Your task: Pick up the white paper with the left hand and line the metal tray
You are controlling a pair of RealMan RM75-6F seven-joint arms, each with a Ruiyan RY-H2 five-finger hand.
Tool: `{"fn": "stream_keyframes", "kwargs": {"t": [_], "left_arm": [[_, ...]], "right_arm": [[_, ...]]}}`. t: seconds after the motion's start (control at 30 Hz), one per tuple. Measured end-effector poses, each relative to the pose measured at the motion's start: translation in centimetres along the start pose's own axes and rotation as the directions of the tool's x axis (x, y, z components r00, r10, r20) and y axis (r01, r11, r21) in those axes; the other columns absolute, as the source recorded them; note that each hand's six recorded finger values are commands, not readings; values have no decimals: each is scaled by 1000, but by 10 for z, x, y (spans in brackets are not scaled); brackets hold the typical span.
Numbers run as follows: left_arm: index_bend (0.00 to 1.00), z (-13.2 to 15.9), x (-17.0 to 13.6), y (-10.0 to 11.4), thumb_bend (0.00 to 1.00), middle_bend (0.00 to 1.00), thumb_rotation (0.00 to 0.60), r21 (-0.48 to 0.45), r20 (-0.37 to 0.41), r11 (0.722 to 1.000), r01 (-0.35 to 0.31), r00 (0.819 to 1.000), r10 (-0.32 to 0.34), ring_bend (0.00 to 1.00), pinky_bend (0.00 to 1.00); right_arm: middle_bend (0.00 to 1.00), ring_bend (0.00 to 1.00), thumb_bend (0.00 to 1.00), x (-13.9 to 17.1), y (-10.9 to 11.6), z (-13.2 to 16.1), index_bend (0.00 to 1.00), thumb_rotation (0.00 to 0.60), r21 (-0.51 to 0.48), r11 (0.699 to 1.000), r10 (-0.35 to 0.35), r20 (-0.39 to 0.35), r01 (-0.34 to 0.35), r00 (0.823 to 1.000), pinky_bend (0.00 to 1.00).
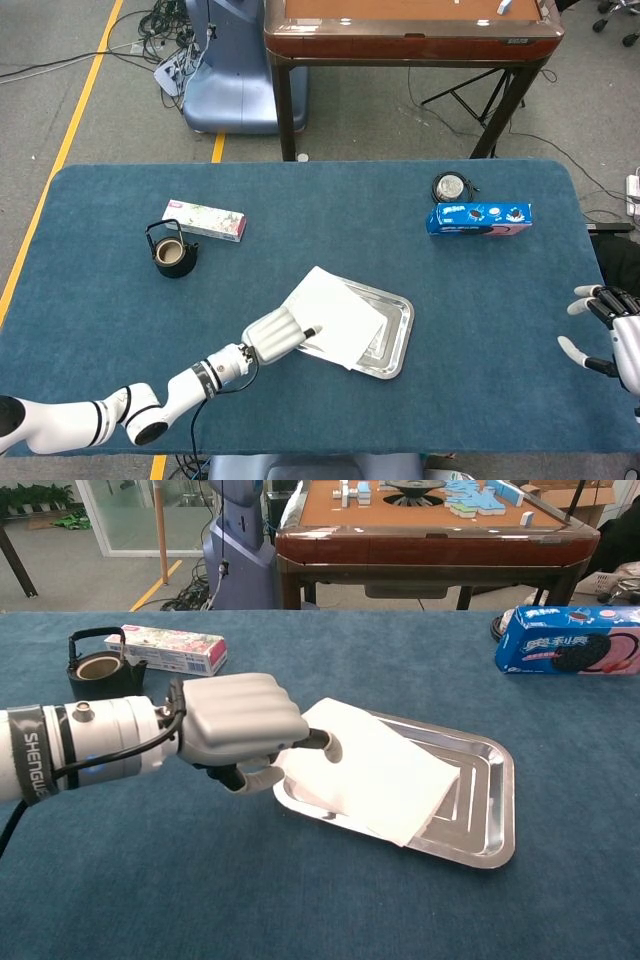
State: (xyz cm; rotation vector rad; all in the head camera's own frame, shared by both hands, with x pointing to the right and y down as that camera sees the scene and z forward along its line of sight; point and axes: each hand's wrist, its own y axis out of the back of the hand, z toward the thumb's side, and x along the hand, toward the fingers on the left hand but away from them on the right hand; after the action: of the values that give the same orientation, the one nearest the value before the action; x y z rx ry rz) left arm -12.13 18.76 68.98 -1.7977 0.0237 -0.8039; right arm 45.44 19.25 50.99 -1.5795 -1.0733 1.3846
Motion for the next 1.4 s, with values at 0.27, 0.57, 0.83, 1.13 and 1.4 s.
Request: {"fn": "stream_keyframes", "kwargs": {"t": [0.27,0.57,0.83,1.13,1.4], "left_arm": [[240,-1,10,-7,531,1000,600,2,-38,999,54,998,-54,1000,1000],[252,-3,17,-15,531,1000,600,5,-64,996,89,994,-88,1000,1000],[255,2,18,-18,531,1000,600,23,-64,994,109,992,-107,1000,1000],[258,12,17,-18,531,1000,600,28,-48,992,120,992,-119,1000,1000],[258,24,21,-15,532,1000,600,22,-27,994,111,993,-111,1000,1000]], "right_arm": [[321,240,205,0,1,-2,447,600,-5,1000,-1,5,1,1000,305],[321,240,205,-1,2,-3,447,600,-9,1000,-1,7,1,1000,305],[321,240,205,0,2,-4,447,600,-10,1000,-3,7,3,1000,305],[321,240,204,0,4,-4,447,600,-13,1000,-7,6,8,1000,305],[321,240,204,1,6,-4,447,600,-15,1000,-14,3,14,1000,305]]}}
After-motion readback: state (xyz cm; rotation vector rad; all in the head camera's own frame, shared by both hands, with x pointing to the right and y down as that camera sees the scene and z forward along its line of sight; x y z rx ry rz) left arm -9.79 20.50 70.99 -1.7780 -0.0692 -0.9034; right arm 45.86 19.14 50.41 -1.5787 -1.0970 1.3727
